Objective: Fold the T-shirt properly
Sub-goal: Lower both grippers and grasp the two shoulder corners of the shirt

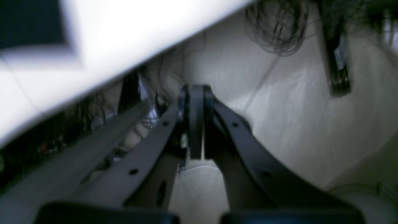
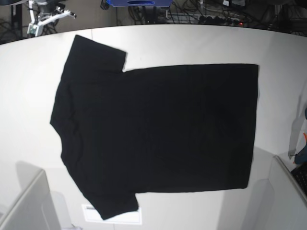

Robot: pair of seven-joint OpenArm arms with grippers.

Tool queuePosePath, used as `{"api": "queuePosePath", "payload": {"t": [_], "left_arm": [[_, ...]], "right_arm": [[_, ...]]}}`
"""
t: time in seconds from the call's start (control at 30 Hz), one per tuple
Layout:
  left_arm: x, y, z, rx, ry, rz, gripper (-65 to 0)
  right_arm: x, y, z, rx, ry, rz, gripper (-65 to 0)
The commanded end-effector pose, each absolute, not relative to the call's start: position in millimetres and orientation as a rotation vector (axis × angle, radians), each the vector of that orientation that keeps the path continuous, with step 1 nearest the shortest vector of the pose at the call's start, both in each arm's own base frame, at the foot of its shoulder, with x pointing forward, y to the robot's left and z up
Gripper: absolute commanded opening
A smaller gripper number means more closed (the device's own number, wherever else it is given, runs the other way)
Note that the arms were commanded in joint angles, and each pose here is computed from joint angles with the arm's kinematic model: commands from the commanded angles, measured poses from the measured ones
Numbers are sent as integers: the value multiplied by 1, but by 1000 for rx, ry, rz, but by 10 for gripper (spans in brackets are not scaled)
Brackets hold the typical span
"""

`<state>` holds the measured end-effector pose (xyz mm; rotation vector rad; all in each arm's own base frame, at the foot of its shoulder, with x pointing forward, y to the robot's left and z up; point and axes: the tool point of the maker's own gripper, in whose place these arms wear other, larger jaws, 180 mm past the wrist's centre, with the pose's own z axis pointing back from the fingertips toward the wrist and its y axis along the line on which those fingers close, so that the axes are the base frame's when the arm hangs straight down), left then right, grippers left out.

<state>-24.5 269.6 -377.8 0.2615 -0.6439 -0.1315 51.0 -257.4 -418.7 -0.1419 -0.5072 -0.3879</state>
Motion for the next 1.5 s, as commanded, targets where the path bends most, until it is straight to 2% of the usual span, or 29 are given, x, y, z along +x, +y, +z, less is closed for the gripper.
{"api": "queuePosePath", "payload": {"t": [0.0,0.13,0.23,0.27,0.33,0.37,0.4,0.43,0.57,0.77,0.8,0.83,0.87,1.13,1.17,1.37,1.47], "left_arm": [[-5,272,-360,271,-718,-155,-650],[12,281,-339,283,-772,-165,-650],[15,291,-334,296,-803,-72,-650],[16,293,-332,294,-812,-51,-650],[18,300,-329,307,-824,-33,-650],[18,301,-328,312,-826,-32,-650],[19,301,-328,313,-827,-32,-650],[20,300,-328,308,-832,-33,-650],[24,298,-329,302,-841,-30,-650],[27,301,-335,288,-818,23,-650],[30,304,-336,269,-824,66,-632],[33,306,-337,243,-827,111,-569],[36,306,-338,219,-826,144,-543],[68,307,-350,111,-824,270,-541],[72,306,-354,102,-811,277,-530],[87,300,-361,75,-804,304,-364],[96,299,-359,68,-834,322,-332]], "right_arm": [[65,-257,-405,-137,-565,-378,-650],[115,-243,-391,-81,-696,-399,-650],[139,-215,-386,85,-740,-401,-650],[145,-213,-382,136,-753,-409,-602],[157,-209,-374,237,-779,-434,-414],[160,-209,-374,277,-776,-449,-347],[162,-209,-375,312,-769,-457,-296],[164,-210,-376,343,-764,-465,-273],[170,-223,-378,353,-751,-500,-302],[167,-225,-405,377,-691,-559,-302],[166,-226,-411,380,-677,-570,-302],[166,-229,-414,378,-668,-568,-302],[165,-231,-417,378,-659,-571,-302],[161,-225,-428,392,-613,-552,-302],[158,-220,-430,399,-599,-541,-302],[154,-198,-437,437,-559,-506,-303],[152,-200,-442,437,-548,-523,-305]]}}
